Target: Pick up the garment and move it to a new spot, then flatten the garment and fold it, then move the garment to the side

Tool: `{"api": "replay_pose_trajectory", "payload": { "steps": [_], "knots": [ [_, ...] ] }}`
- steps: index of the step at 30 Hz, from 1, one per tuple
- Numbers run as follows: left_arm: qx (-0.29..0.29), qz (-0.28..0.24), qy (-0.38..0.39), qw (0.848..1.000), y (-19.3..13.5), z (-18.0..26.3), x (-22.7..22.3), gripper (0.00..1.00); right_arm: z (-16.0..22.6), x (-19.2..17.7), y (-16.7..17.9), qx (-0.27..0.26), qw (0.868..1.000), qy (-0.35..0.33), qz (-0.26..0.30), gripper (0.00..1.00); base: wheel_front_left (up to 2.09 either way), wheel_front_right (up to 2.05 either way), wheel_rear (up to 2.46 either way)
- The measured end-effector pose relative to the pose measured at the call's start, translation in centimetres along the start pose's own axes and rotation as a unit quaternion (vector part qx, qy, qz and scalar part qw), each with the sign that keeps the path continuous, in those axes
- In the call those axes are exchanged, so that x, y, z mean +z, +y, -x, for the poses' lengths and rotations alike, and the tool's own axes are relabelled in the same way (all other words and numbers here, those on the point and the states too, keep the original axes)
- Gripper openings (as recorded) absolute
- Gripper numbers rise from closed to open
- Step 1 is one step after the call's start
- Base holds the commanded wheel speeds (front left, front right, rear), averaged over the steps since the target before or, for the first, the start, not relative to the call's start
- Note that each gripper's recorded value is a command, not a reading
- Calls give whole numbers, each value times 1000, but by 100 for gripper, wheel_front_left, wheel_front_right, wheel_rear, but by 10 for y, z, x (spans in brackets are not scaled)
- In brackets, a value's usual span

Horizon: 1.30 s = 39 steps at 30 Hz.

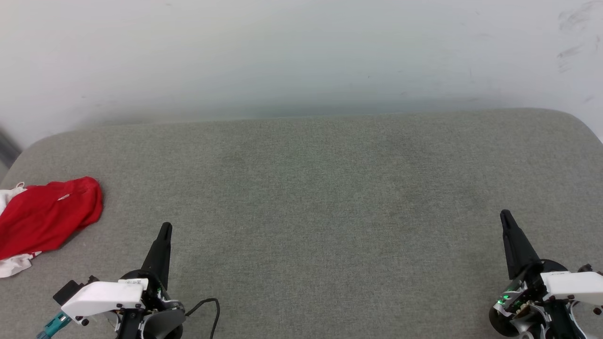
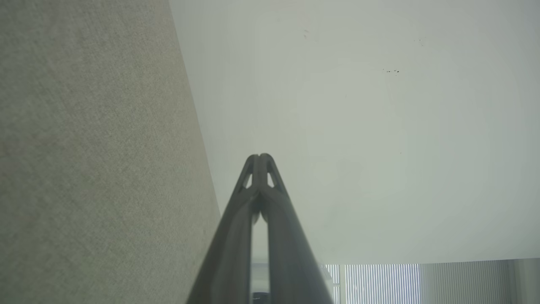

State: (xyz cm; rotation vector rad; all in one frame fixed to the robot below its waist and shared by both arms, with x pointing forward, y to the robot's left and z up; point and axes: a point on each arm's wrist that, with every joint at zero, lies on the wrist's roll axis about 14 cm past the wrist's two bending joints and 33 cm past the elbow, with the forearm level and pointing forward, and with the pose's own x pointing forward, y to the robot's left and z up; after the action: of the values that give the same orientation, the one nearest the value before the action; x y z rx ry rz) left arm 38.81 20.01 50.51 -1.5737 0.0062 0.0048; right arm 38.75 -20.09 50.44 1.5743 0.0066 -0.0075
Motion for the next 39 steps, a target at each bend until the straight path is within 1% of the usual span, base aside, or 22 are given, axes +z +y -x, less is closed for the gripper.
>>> {"api": "replay_pose_trajectory", "payload": {
  "steps": [36,37,39],
  "knots": [
    [0,0,0,1000,0,0,0,0,0,0,0,0,1000,0,0,0,0,0,0],
    [0,0,0,1000,0,0,0,100,0,0,0,0,1000,0,0,100,0,0,0],
    [11,1,0,1000,7,3,-1,100,3,0,-8,-12,1000,0,-1,100,0,0,0]
  ]
}}
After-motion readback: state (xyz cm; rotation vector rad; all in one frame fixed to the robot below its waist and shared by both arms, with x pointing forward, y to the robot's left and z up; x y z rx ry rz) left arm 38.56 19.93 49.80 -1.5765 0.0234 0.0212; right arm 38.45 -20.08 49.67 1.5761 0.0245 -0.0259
